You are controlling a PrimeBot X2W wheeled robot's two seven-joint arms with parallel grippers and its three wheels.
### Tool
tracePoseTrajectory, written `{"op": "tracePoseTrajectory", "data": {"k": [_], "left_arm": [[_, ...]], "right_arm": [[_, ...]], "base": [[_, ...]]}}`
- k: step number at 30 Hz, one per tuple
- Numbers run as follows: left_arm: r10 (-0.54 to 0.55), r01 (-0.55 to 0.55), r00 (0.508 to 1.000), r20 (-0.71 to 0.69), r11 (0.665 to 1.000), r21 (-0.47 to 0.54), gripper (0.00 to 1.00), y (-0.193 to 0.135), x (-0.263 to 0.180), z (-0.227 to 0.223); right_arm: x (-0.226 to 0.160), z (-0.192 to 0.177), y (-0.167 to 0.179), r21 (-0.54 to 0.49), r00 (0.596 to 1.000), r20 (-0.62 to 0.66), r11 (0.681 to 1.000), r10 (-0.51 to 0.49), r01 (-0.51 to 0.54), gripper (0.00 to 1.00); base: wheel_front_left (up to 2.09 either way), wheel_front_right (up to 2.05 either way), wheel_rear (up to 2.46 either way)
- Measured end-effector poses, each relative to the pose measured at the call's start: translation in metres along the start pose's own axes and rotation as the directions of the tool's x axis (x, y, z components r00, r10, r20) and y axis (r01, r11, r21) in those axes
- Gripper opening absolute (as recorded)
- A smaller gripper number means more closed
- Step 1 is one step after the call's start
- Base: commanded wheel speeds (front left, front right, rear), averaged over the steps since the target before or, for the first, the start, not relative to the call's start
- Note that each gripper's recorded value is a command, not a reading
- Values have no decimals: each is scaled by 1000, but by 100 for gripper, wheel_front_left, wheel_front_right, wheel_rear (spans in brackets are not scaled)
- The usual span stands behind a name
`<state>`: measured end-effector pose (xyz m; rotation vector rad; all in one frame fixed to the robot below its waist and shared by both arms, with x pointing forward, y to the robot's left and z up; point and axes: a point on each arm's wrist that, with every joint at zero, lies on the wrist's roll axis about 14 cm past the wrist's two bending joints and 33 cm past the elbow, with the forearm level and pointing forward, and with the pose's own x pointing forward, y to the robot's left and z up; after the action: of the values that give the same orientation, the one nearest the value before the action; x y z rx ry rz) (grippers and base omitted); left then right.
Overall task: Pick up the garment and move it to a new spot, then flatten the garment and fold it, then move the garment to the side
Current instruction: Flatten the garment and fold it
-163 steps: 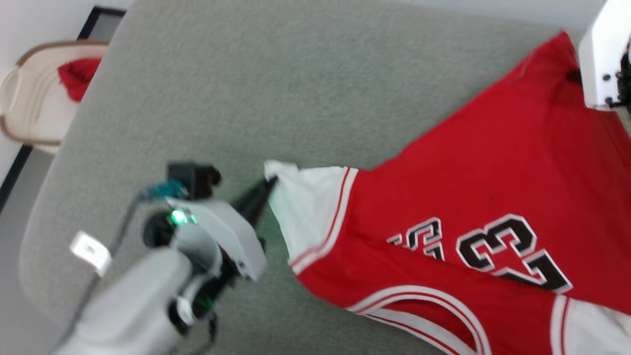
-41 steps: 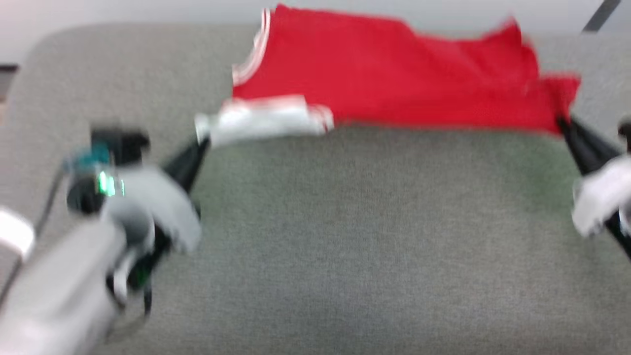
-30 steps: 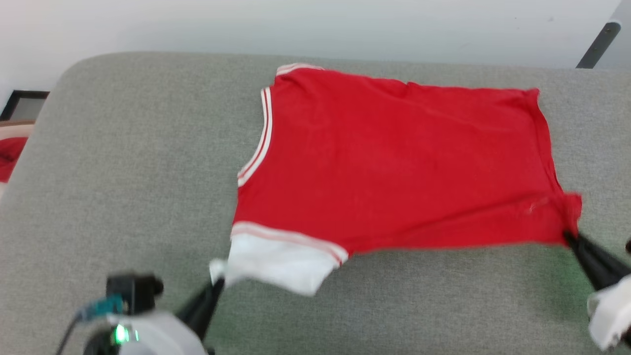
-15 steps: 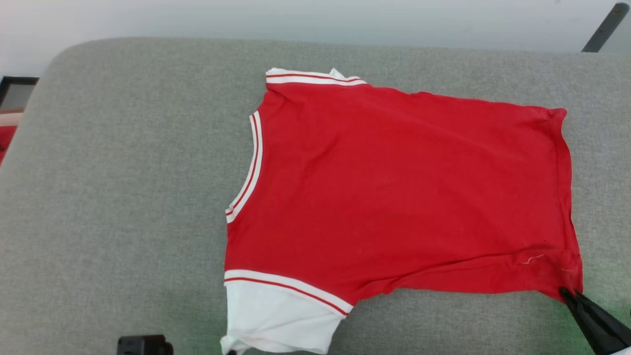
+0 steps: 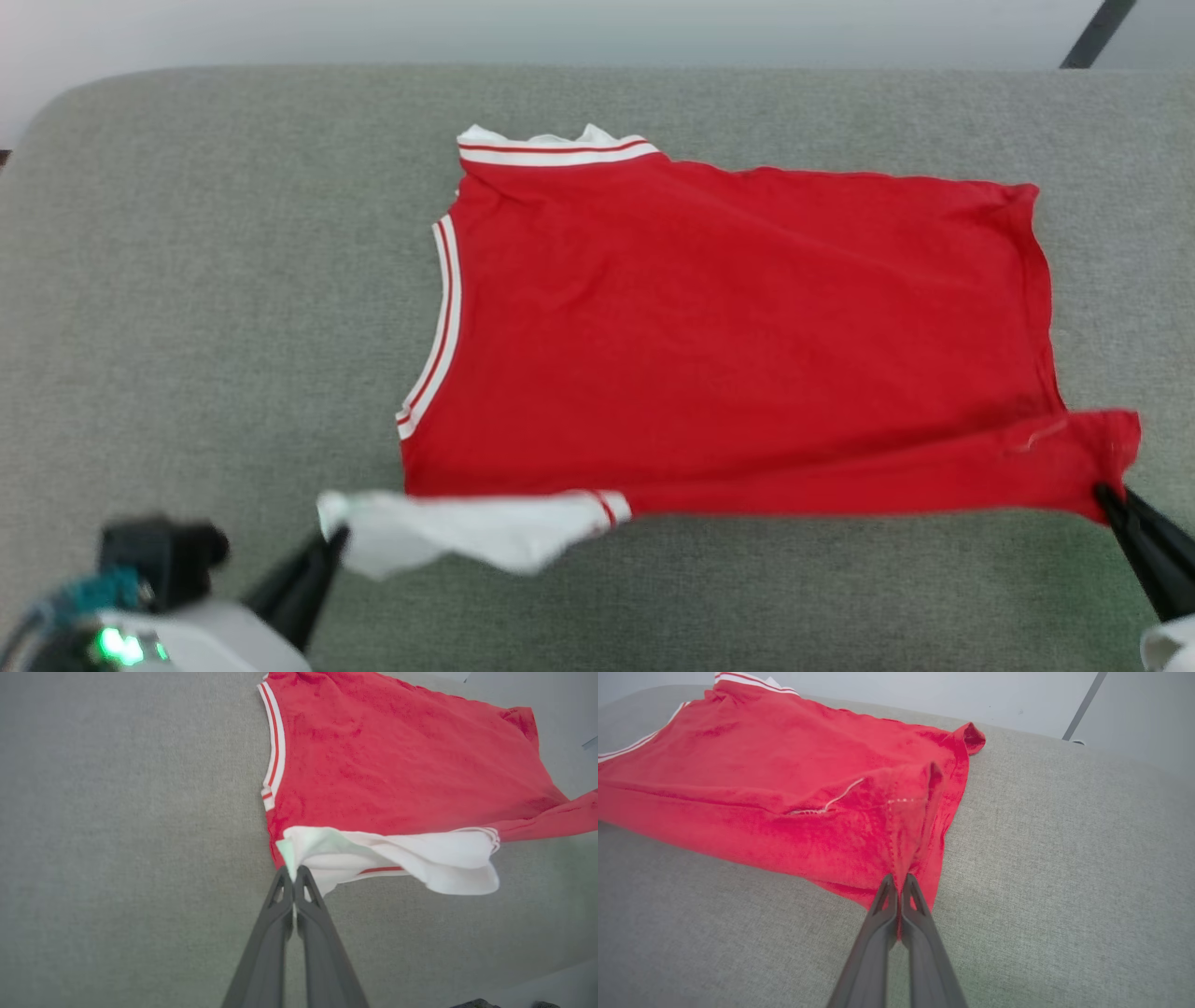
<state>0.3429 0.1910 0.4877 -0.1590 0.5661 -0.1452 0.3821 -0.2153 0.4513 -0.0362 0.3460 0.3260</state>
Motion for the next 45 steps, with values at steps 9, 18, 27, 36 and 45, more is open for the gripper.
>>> {"op": "tracePoseTrajectory", "data": {"k": [9, 18, 27, 36, 45], "left_arm": [[-91, 71, 993, 80, 972, 223, 0, -7, 39, 67], [-154, 151, 988, -9, 952, 267, 0, -17, 102, 72], [-141, 177, 975, -171, 961, 214, 0, -7, 139, 31], [-126, 165, 968, -217, 971, 172, 59, -1, 140, 23], [-132, 151, 985, -113, 973, 177, 100, -3, 123, 47]], "right_arm": [[23, 25, -11, -15, 1000, 13, 1000, -25, 25, 0], [47, 12, -20, -9, 997, -72, 999, -40, 39, 0], [57, -10, -20, 35, 987, -159, 999, -36, 42, 0], [59, -7, -21, 39, 982, -187, 998, -32, 40, 67], [54, 10, -15, 20, 983, -182, 1000, -15, 19, 100]], "base": [[0, 0, 0], [0, 0, 0], [0, 0, 0], [0, 0, 0], [0, 0, 0]]}}
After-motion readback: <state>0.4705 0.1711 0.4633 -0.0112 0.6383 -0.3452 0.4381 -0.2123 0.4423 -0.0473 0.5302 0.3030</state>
